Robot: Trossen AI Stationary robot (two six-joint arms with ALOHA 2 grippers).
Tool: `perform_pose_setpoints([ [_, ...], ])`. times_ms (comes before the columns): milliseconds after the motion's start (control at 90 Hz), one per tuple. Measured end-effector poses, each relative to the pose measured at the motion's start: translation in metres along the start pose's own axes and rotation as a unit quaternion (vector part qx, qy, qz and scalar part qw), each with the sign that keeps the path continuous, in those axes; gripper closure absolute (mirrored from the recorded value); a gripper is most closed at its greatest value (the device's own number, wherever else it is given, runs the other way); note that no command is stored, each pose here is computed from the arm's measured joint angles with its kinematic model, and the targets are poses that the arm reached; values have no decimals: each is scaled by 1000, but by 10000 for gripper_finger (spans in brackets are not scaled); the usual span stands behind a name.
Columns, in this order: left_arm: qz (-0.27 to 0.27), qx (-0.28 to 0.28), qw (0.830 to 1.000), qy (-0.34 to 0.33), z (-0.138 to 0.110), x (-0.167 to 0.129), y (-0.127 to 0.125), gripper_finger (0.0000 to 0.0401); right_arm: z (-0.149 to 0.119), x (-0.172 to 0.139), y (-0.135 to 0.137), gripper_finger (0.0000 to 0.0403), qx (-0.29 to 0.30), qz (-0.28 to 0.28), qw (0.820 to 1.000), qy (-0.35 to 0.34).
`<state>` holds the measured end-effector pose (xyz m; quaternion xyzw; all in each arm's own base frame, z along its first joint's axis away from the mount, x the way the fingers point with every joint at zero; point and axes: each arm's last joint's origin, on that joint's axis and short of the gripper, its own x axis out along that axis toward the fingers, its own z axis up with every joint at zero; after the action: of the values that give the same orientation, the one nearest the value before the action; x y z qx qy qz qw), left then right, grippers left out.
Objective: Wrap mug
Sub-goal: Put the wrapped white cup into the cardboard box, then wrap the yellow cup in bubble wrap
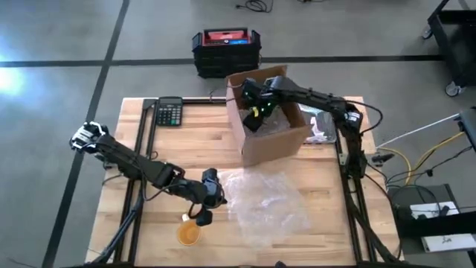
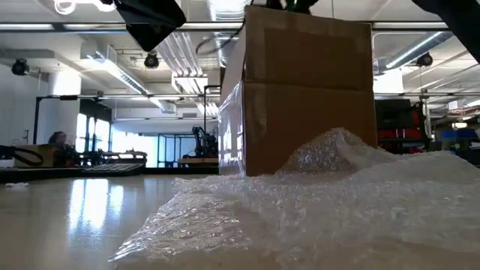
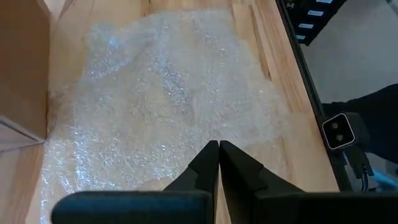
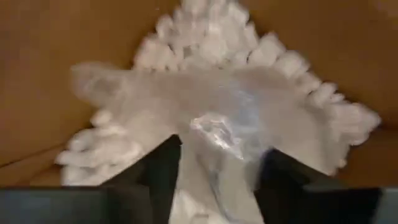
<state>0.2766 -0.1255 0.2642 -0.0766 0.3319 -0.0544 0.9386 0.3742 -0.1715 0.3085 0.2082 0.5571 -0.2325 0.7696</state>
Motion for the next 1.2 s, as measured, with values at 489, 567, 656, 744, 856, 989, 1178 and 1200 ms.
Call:
perform_pose_setpoints([
  [489,10,-8,1000,-8,-1,3,0,401,-88,-186,64,156,-173,95,964,-178],
  [567,16,-11,1000,-12,-6,15,1,401,-113,-193,85,157,-216,115,954,-174],
  [656,21,4,1000,6,-15,31,1,401,-143,-193,111,163,-257,121,942,-177],
  [744,27,10,999,22,-22,46,1,401,-171,-183,140,171,-295,112,930,-186],
  [856,40,15,998,56,-36,67,3,401,-204,-154,173,182,-326,98,923,-181],
  [989,51,20,995,82,-50,88,4,401,-238,-104,206,194,-363,100,913,-160],
  [1178,64,27,992,108,-68,113,9,401,-259,-12,238,207,-371,106,909,-158],
  [1200,65,27,991,110,-70,116,10,401,-261,-2,241,209,-371,106,909,-158],
])
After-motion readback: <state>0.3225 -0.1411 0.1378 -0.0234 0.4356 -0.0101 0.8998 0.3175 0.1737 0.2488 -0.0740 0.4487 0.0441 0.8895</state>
